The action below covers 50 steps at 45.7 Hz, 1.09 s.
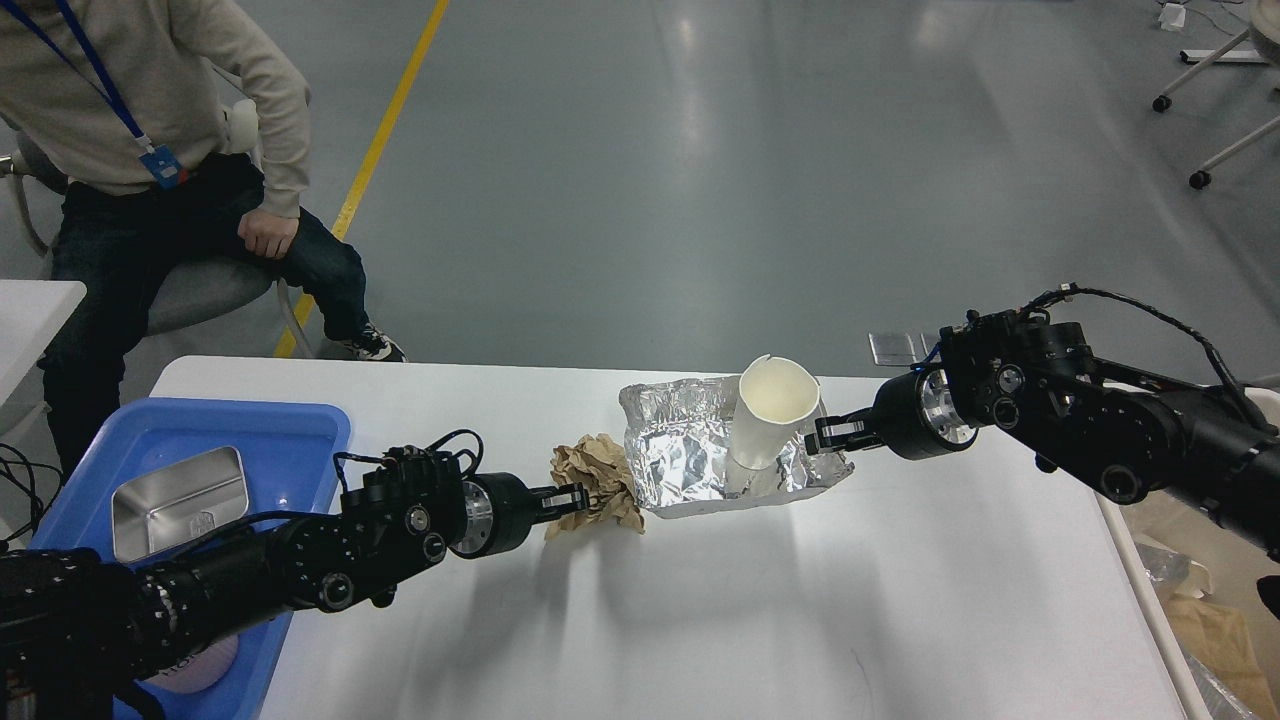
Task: Tidy desktop
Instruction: 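Grasp the crumpled brown paper with the left gripper, then lift the crumpled paper and drop it onto the foil tray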
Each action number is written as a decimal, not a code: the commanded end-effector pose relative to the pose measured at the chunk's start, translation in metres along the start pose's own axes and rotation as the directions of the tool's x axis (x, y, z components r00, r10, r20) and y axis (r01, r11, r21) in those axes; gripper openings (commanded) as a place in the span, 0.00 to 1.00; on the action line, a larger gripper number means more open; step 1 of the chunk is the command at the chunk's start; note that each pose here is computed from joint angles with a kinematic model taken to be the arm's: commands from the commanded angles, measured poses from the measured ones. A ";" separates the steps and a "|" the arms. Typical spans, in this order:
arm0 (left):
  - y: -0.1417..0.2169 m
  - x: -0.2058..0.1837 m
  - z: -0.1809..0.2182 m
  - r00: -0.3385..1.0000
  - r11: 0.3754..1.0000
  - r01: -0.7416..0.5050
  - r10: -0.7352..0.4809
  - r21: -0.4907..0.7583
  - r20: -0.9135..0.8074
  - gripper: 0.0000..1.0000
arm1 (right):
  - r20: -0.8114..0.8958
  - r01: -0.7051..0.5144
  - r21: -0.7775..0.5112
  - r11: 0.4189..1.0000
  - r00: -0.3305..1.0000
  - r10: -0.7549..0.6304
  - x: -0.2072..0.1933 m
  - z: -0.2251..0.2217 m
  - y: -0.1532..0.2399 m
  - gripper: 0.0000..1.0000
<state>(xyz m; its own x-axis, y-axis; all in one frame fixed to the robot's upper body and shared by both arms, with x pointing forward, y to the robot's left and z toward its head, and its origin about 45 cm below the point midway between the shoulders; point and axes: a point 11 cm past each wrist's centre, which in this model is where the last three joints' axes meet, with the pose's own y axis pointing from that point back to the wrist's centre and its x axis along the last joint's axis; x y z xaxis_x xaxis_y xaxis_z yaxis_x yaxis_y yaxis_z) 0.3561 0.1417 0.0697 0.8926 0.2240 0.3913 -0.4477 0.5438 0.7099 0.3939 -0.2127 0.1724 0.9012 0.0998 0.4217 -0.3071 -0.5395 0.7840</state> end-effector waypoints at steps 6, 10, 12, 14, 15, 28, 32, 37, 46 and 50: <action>0.034 0.021 -0.007 0.999 0.999 -0.017 0.018 -0.037 0.028 0.00 | 0.000 0.000 -0.003 1.000 1.000 0.000 0.000 0.001 0.000 0.00; 0.049 0.030 -0.015 0.999 0.999 -0.031 0.032 -0.029 0.034 0.00 | 0.002 0.001 -0.002 1.000 1.000 -0.001 -0.001 0.001 0.000 0.00; 0.057 0.033 -0.015 0.999 0.999 -0.032 0.034 -0.036 0.040 0.00 | 0.002 0.001 -0.004 1.000 1.000 -0.001 -0.001 0.002 0.000 0.00; 0.065 0.036 -0.013 0.998 0.998 -0.033 0.036 -0.045 0.050 0.00 | 0.002 0.001 -0.004 1.000 1.000 -0.001 -0.001 0.002 0.000 0.00; 0.069 0.038 -0.012 0.998 0.998 -0.035 0.037 -0.049 0.056 0.00 | 0.001 0.001 -0.003 1.000 1.000 -0.001 -0.001 0.001 0.000 0.00; 0.148 0.068 -0.013 0.988 0.995 -0.084 0.090 -0.054 0.124 0.00 | 0.005 0.002 -0.005 1.000 1.000 -0.002 -0.001 0.002 0.000 0.00; 0.174 0.075 -0.013 0.985 0.995 -0.084 0.090 -0.049 0.146 0.00 | 0.002 0.005 0.000 1.000 1.000 -0.005 -0.002 0.000 -0.002 0.00; 0.199 0.091 -0.011 0.979 0.995 -0.093 0.099 -0.038 0.176 0.00 | 0.000 0.005 0.002 1.000 1.000 -0.005 -0.002 -0.001 -0.003 0.00; 0.211 0.109 0.021 0.963 0.989 -0.118 0.137 -0.092 0.232 0.00 | 0.002 0.004 -0.002 1.000 1.000 -0.004 -0.001 0.000 -0.002 0.00; 0.209 0.113 0.032 0.958 0.987 -0.118 0.142 -0.110 0.251 0.00 | 0.002 0.003 -0.003 1.000 1.000 -0.003 -0.001 0.001 -0.001 0.00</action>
<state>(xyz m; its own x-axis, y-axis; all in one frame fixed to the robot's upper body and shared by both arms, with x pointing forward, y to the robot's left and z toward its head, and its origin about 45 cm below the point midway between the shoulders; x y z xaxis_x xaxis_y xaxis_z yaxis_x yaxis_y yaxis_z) 0.3572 0.2667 0.2707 0.7896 0.1064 0.6044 -0.5429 0.5804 0.6070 0.3932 -0.2119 0.1701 0.9029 0.1010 0.4179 -0.3038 -0.5380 0.7863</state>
